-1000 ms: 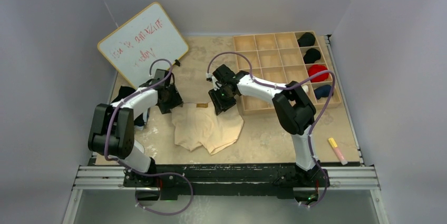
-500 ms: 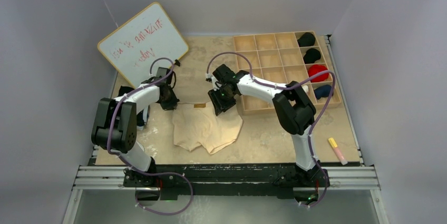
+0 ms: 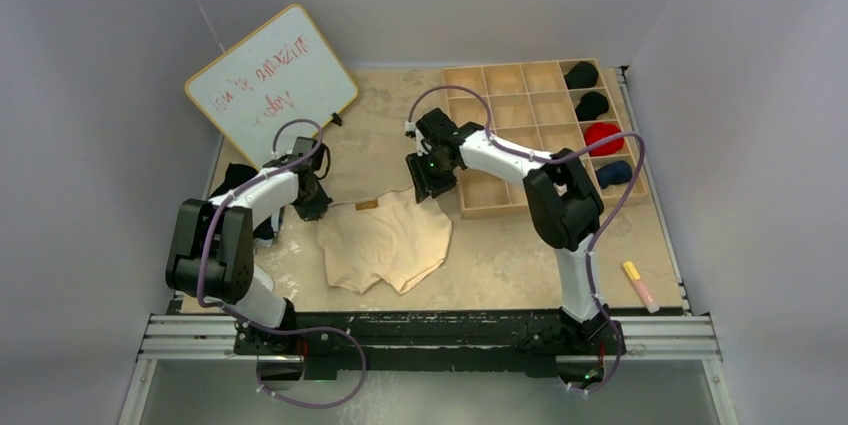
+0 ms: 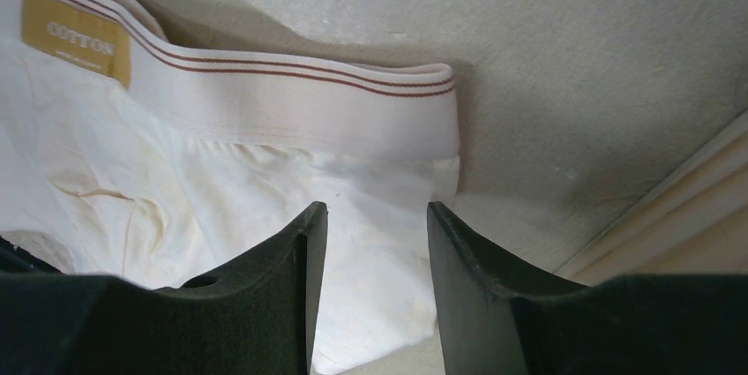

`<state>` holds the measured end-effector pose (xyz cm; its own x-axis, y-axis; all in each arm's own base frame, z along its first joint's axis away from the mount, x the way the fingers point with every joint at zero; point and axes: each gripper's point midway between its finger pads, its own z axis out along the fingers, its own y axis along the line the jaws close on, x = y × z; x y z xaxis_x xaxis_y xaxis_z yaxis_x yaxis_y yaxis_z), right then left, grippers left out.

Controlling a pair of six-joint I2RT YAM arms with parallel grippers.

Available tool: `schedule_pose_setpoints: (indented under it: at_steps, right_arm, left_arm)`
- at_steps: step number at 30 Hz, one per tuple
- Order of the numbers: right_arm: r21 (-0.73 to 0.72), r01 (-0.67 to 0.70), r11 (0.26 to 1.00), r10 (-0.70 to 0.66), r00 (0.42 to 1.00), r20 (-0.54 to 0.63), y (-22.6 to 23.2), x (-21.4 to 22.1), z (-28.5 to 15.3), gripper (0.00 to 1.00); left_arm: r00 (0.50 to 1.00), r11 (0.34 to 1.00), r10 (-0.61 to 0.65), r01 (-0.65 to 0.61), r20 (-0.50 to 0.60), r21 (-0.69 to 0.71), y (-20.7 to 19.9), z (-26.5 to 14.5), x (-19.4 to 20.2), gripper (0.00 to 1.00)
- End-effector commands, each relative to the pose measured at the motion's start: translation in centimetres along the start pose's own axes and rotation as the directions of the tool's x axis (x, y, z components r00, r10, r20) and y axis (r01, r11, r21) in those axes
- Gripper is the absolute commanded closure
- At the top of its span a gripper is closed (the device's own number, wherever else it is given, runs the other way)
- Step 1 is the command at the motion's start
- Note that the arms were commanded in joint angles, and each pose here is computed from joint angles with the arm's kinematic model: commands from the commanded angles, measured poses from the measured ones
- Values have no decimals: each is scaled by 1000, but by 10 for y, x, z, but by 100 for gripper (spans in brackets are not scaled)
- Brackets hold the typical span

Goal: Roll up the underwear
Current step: Flatten out the underwear at the center of the board.

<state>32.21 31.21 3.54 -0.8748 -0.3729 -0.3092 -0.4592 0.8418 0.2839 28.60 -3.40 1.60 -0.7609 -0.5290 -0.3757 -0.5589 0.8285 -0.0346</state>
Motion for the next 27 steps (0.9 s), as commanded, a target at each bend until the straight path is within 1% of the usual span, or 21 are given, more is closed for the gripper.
schedule_pose_setpoints:
  at_steps: [1,3,7,10,12,15,17,19,24,25,27]
  right_arm:
    - [-94,51,994,-37,988,150,32,-39,-31,52]
    - [-89,42,995,-26,986,166,33,-47,-30,53]
    - [-4,24,1000,-23,983,183,18,-60,-15,55]
    - [-24,39,999,-34,984,177,20,-58,-1,62]
    - [-11,38,999,-35,987,160,16,-53,10,65]
    - [68,9,998,-17,992,123,-1,-43,20,71]
    - [118,-6,993,-8,993,120,-12,-37,24,74]
    - [158,-56,986,37,992,122,-21,-32,28,78]
    - [383,-115,917,52,984,171,-65,-31,24,81]
    - [396,-117,911,48,982,180,-68,-31,23,81]
    - [373,-101,922,37,984,175,-64,-31,25,81]
  left_arm:
    - [1000,1000,9,-9,-21,-19,8,0,6,100]
    - [1000,1000,10,-10,-21,-9,6,1,5,100]
    - [1000,1000,17,-17,-16,-9,7,-1,4,100]
    - [1000,1000,20,-20,-10,-7,6,-2,2,100]
    - [1000,1000,19,-19,-6,-4,6,-3,1,100]
    - [1000,1000,16,-16,-3,2,4,-3,1,100]
    - [1000,1000,17,-17,-3,3,5,-4,1,100]
    - [1000,1000,22,-22,-3,1,5,-3,1,100]
    - [1000,999,13,-13,8,-45,16,-4,0,100]
    - [1000,999,8,-8,10,-51,18,-4,0,100]
    - [1000,999,-3,3,9,-51,22,-2,0,100]
